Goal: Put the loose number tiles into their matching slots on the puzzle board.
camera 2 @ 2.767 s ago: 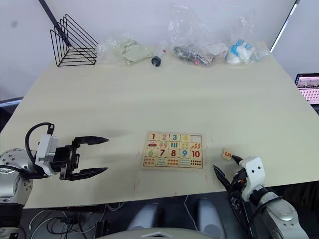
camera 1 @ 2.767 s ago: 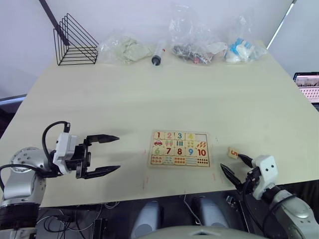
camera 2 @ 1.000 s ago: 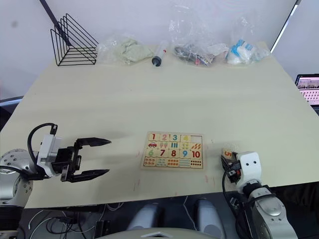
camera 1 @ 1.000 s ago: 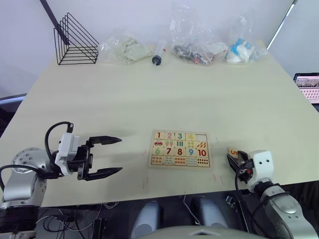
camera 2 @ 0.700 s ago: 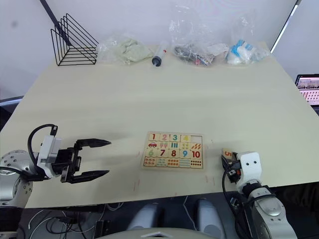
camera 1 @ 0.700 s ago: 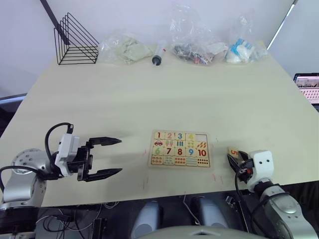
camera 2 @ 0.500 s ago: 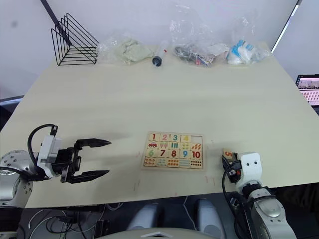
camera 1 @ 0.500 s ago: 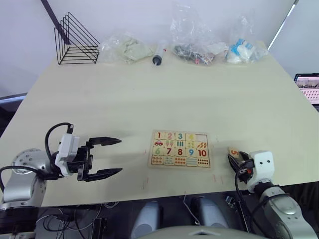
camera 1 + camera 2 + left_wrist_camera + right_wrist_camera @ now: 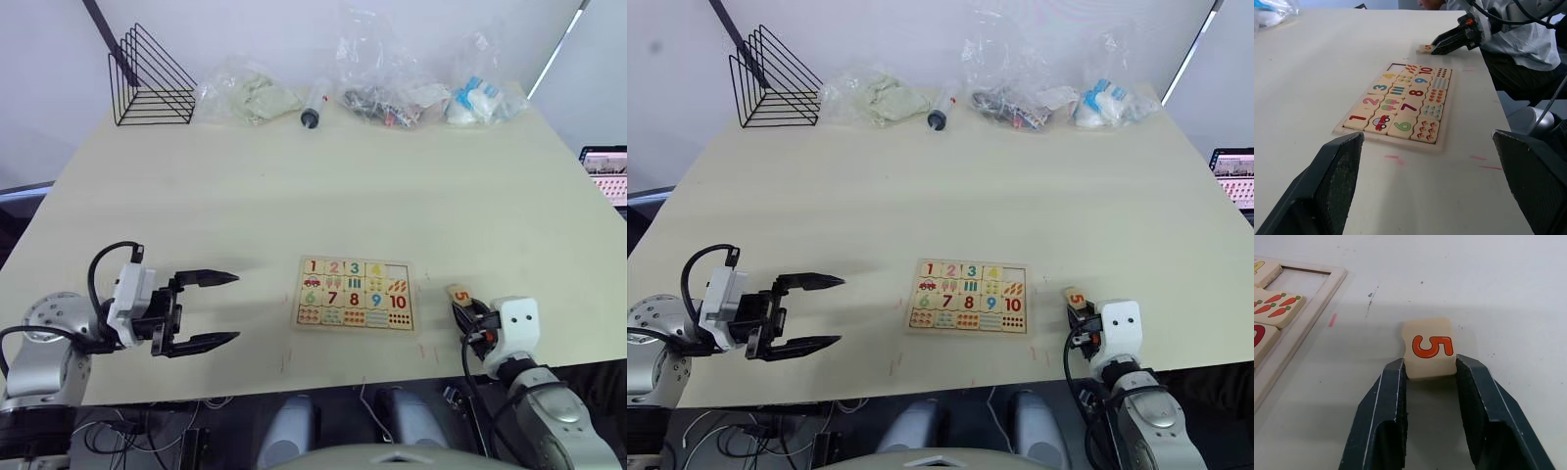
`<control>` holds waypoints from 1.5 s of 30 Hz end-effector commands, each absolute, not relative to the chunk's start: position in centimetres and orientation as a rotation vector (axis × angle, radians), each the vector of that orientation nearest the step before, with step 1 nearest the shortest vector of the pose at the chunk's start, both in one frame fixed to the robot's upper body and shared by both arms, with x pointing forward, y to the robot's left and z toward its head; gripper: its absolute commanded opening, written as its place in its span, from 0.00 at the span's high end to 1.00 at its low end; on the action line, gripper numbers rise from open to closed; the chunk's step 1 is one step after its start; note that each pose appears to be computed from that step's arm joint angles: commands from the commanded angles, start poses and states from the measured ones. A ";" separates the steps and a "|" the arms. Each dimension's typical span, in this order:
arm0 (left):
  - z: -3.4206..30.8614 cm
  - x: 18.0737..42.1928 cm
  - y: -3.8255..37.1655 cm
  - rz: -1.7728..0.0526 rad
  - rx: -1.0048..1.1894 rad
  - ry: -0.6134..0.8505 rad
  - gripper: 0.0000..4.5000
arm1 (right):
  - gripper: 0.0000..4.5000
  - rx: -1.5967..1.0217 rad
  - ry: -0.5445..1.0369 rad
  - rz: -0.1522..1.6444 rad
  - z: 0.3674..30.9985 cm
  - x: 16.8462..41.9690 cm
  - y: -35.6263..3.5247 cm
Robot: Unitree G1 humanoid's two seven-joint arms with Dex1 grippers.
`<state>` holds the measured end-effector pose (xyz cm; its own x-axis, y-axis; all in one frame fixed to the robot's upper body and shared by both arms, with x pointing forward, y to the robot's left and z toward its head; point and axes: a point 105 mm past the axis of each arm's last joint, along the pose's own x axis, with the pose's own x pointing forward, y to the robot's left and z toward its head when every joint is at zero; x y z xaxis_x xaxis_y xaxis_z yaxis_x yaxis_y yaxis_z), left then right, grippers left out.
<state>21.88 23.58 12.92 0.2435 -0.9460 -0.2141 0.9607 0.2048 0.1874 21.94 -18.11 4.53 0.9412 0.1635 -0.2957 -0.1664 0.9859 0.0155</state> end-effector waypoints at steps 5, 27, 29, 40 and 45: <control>13.5 21.7 24.0 -1.333 0.335 0.028 0.00 | 0.81 -0.044 0.369 0.102 3.1 21.5 -20.0; 13.6 22.0 23.8 -1.347 0.342 0.008 0.00 | 0.81 -0.321 0.277 0.811 9.5 23.7 -18.3; 13.6 22.1 23.7 -1.349 0.342 0.003 0.00 | 0.81 -0.355 0.303 0.869 10.3 24.3 -18.0; 13.6 22.0 23.8 -1.336 0.343 -0.015 0.00 | 0.81 -0.529 0.368 1.037 13.2 26.6 -15.5; 13.7 21.9 23.9 -1.329 0.343 -0.023 0.00 | 0.81 -0.592 0.434 1.077 14.1 28.1 -14.1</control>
